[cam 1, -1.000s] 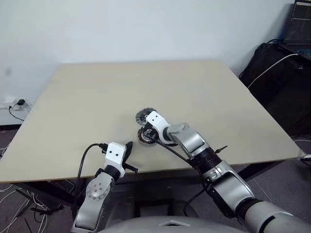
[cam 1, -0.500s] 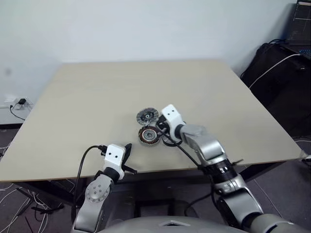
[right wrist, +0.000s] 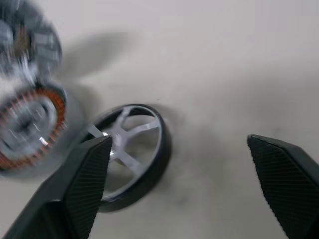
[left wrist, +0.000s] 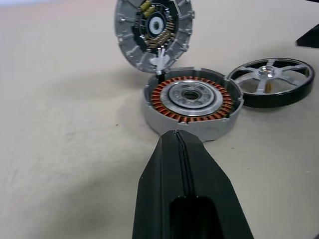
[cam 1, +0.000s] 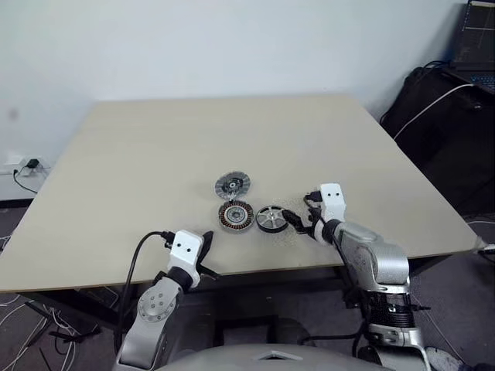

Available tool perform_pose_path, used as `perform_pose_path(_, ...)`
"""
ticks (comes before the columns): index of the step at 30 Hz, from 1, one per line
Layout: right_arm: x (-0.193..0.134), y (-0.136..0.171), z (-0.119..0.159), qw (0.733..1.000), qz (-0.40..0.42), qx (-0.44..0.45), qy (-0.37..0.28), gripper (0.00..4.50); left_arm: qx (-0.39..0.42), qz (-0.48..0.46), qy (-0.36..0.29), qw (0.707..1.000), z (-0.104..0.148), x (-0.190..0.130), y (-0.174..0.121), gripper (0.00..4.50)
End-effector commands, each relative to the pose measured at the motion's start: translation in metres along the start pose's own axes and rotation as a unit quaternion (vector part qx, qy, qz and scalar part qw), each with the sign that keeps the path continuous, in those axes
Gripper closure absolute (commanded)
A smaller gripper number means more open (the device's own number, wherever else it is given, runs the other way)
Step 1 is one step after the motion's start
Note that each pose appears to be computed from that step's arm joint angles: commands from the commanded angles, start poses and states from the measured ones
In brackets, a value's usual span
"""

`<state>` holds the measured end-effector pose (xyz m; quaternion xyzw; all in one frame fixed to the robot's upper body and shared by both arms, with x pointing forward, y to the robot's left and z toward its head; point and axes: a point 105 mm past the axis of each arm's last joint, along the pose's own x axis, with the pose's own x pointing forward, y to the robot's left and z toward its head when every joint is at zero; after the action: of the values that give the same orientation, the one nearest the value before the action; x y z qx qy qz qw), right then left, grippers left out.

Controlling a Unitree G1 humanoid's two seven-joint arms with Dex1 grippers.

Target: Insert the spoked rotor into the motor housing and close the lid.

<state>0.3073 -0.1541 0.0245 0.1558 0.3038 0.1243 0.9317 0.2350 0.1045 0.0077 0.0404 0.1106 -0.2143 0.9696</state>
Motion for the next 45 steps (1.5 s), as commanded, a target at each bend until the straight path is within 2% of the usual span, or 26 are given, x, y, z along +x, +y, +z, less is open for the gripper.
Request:
perform_pose_path(1, -0.005, 0.006, 0.013, 0.994, 0.017, 0.103, -0.018, 0.03, 0.003, -0.005, -0.015, 1.0, 0.009, 0.002, 0.0, 4.5)
perform_pose_path(5, -0.002, 0.011, 0.006, 0.982, 0.028, 0.187, 0.01, 0.03, 0.002, -0.008, -0.012, 1.0, 0.008, 0.002, 0.0, 4.5)
perform_pose_path(13, 0.003, 0.017, -0.003, 0.974, 0.033, 0.22, 0.045, 0.03, 0.001, -0.006, -0.008, 1.0, 0.007, 0.001, 0.0, 4.5)
perform_pose_path(19, 0.011, 0.03, -0.015, 0.955, 0.079, 0.277, 0.077, 0.03, -0.001, -0.005, -0.006, 1.0, 0.006, 0.001, -0.001, 4.5)
perform_pose_path(25, 0.016, 0.034, -0.019, 0.929, 0.11, 0.347, 0.071, 0.03, -0.001, -0.005, -0.004, 1.0, 0.005, 0.001, -0.001, 4.5)
perform_pose_path(28, 0.017, 0.03, -0.023, 0.924, 0.104, 0.361, 0.071, 0.56, 0.001, -0.004, -0.002, 1.0, 0.004, 0.001, 0.0, 4.5)
perform_pose_path(36, 0.016, 0.024, -0.032, 0.929, 0.08, 0.351, 0.083, 3.23, 0.005, -0.006, 0.003, 1.0, 0.001, 0.002, 0.002, 4.5)
perform_pose_path(39, 0.014, 0.023, -0.034, 0.93, 0.079, 0.348, 0.086, 4.08, 0.005, -0.007, 0.004, 1.0, 0.0, 0.003, 0.002, 4.5)
perform_pose_path(45, 0.009, 0.03, -0.03, 0.93, 0.103, 0.344, 0.082, 4.08, 0.005, -0.008, 0.01, 1.0, -0.004, 0.003, 0.002, 4.5)
